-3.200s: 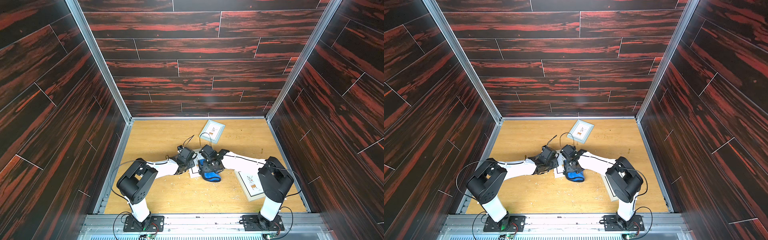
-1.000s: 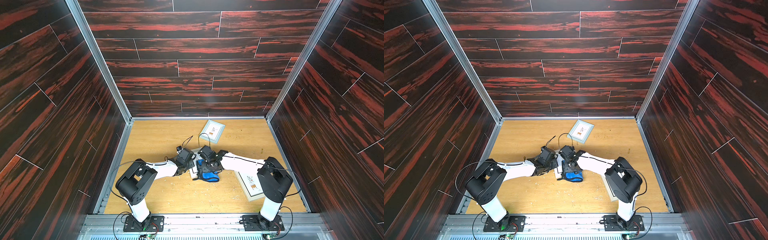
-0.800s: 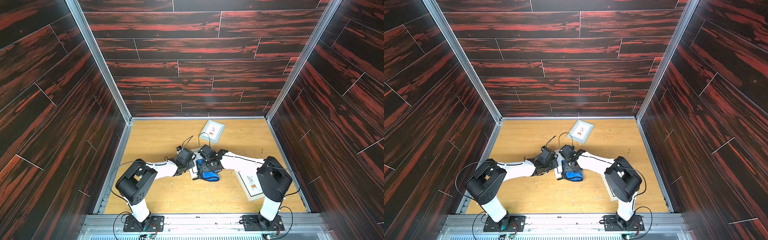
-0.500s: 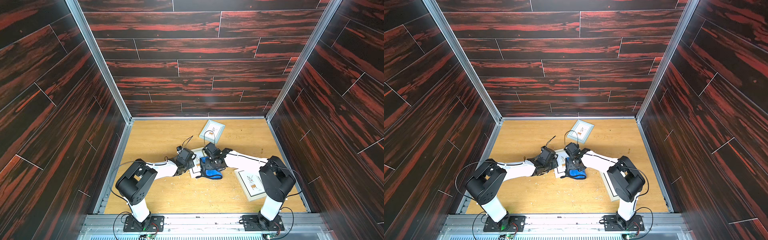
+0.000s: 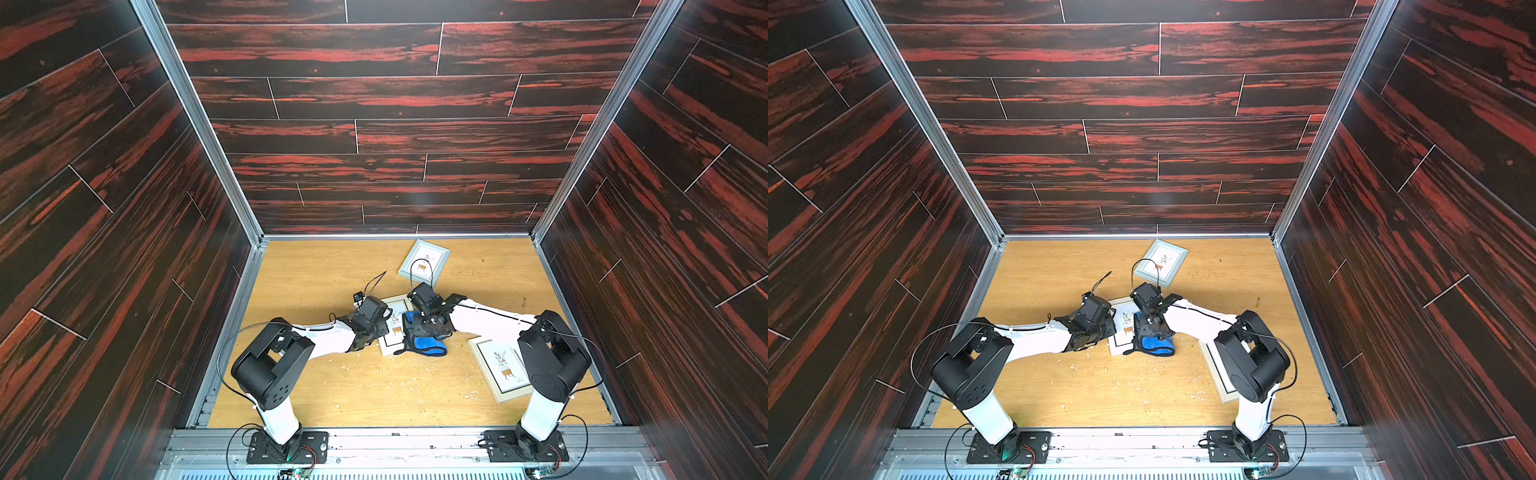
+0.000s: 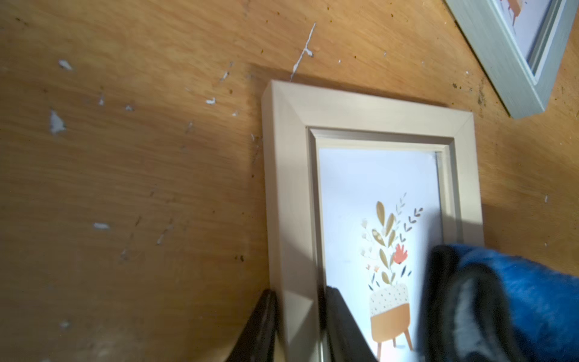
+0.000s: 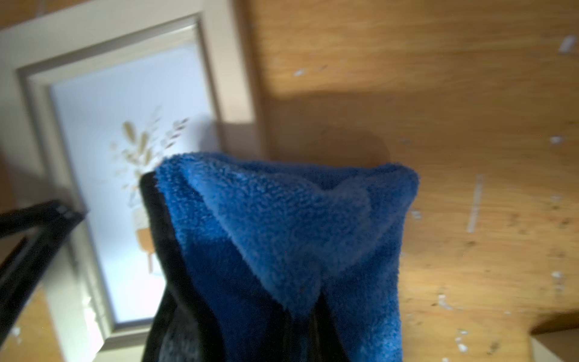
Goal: Wipe the picture frame with a cloth
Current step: Wipe the dirt from the picture frame.
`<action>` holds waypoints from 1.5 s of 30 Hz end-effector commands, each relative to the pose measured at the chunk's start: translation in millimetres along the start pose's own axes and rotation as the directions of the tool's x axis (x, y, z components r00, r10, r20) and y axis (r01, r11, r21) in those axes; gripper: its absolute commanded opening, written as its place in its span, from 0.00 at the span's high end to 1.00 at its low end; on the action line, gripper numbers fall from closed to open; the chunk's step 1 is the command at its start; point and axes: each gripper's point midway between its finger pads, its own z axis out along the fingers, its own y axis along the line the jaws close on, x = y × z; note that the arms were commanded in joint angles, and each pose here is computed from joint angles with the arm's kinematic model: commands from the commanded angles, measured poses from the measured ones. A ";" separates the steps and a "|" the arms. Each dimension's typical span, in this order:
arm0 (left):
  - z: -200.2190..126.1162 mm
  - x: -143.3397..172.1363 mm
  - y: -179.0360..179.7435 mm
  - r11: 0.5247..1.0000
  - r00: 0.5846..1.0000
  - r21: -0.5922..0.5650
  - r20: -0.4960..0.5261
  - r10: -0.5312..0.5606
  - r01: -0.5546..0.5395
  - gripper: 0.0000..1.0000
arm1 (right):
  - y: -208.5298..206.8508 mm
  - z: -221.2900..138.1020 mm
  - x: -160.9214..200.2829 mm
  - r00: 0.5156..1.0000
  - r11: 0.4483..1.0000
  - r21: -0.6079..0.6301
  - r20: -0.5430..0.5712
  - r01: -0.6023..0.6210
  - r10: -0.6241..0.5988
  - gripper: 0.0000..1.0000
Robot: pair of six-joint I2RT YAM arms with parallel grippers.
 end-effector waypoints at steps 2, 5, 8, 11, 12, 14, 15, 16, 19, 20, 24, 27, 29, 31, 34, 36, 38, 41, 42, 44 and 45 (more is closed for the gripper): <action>8.6 36.6 45.8 0.987 0.990 -0.150 -0.134 0.035 -0.055 0.71 | 42.8 0.8 19.9 0.997 0.996 -0.059 -0.041 0.068 -0.070 1.00; 8.4 37.8 45.0 0.987 0.989 -0.145 -0.143 0.045 -0.066 0.71 | 24.8 1.1 12.3 0.998 0.998 0.013 -0.021 0.063 -0.063 1.00; 8.8 37.7 42.4 0.988 0.988 -0.131 -0.147 0.057 -0.076 0.71 | -6.8 1.9 -5.1 1.000 0.998 0.061 -0.001 0.024 -0.024 1.00; 8.7 37.8 37.3 0.991 0.986 -0.106 -0.151 0.066 -0.082 0.71 | -15.4 2.4 -26.7 1.000 0.999 0.034 0.029 0.009 -0.010 1.00; 8.4 38.6 35.5 0.992 0.985 -0.098 -0.157 0.069 -0.085 0.71 | -13.2 3.1 -35.0 0.999 0.999 0.033 0.041 0.012 -0.013 1.00; 8.2 38.4 32.2 0.992 0.984 -0.086 -0.163 0.074 -0.089 0.71 | -7.4 7.3 -48.7 0.998 0.999 0.043 0.055 0.019 -0.022 1.00; 7.9 37.9 31.8 0.992 0.984 -0.084 -0.163 0.076 -0.091 0.71 | -2.0 9.7 -57.2 0.998 0.999 0.040 0.062 0.022 -0.025 1.00; 7.8 38.2 31.4 0.992 0.983 -0.083 -0.164 0.079 -0.094 0.71 | 0.9 12.3 -63.3 0.998 0.999 0.042 0.064 0.025 -0.028 1.00; 6.2 37.9 29.0 0.992 0.982 -0.073 -0.169 0.089 -0.103 0.71 | 4.1 14.4 -80.0 0.996 0.998 0.053 0.082 0.027 -0.031 1.00; 5.6 38.4 29.0 0.992 0.981 -0.072 -0.171 0.091 -0.104 0.71 | 5.5 14.3 -80.4 0.996 0.998 0.049 0.078 0.032 -0.035 1.00; 3.4 36.1 27.4 0.992 0.982 -0.066 -0.163 0.097 -0.109 0.71 | 0.1 16.0 -44.9 0.999 0.998 0.029 0.018 0.049 -0.049 1.00; 3.4 34.0 25.5 0.991 0.982 -0.062 -0.157 0.104 -0.115 0.71 | -6.4 10.2 -10.6 0.999 0.999 0.017 -0.026 0.047 -0.047 1.00; 3.8 32.8 24.8 0.991 0.982 -0.061 -0.153 0.110 -0.121 0.71 | -8.4 4.2 -6.4 0.999 0.999 0.006 -0.019 0.038 -0.038 1.00; 4.9 32.3 23.0 0.991 0.981 -0.055 -0.153 0.116 -0.126 0.71 | -10.5 0.5 -19.1 0.999 0.999 0.028 0.021 0.039 -0.039 1.00; 5.2 32.6 20.2 0.990 0.979 -0.047 -0.162 0.121 -0.130 0.71 | -11.8 5.8 -55.6 0.997 0.998 0.063 0.069 0.024 -0.028 1.00; 3.7 32.8 19.3 0.990 0.978 -0.041 -0.164 0.125 -0.134 0.71 | -9.8 13.3 -77.7 0.996 0.998 0.064 0.085 0.009 -0.014 1.00; 1.4 32.8 19.6 0.990 0.978 -0.039 -0.164 0.128 -0.136 0.71 | -6.4 18.1 -89.8 0.996 0.997 0.076 0.087 0.007 -0.014 1.00; 1.3 35.0 23.1 0.989 0.977 -0.045 -0.166 0.131 -0.140 0.71 | -6.0 18.0 -79.4 0.998 0.997 0.071 0.066 0.015 -0.020 1.00; 1.6 34.8 24.3 0.989 0.979 -0.047 -0.162 0.127 -0.137 0.71 | -7.9 16.5 -70.9 0.998 0.997 0.068 0.056 0.020 -0.024 1.00; -2.9 29.6 19.9 0.992 0.984 -0.027 -0.132 0.116 -0.121 0.71 | -10.8 10.2 -48.6 0.999 0.998 0.059 0.037 0.034 -0.037 1.00; -1.9 30.4 19.5 0.993 0.984 -0.025 -0.135 0.113 -0.118 0.71 | -13.1 7.5 -40.6 0.999 0.998 0.050 0.029 0.031 -0.032 1.00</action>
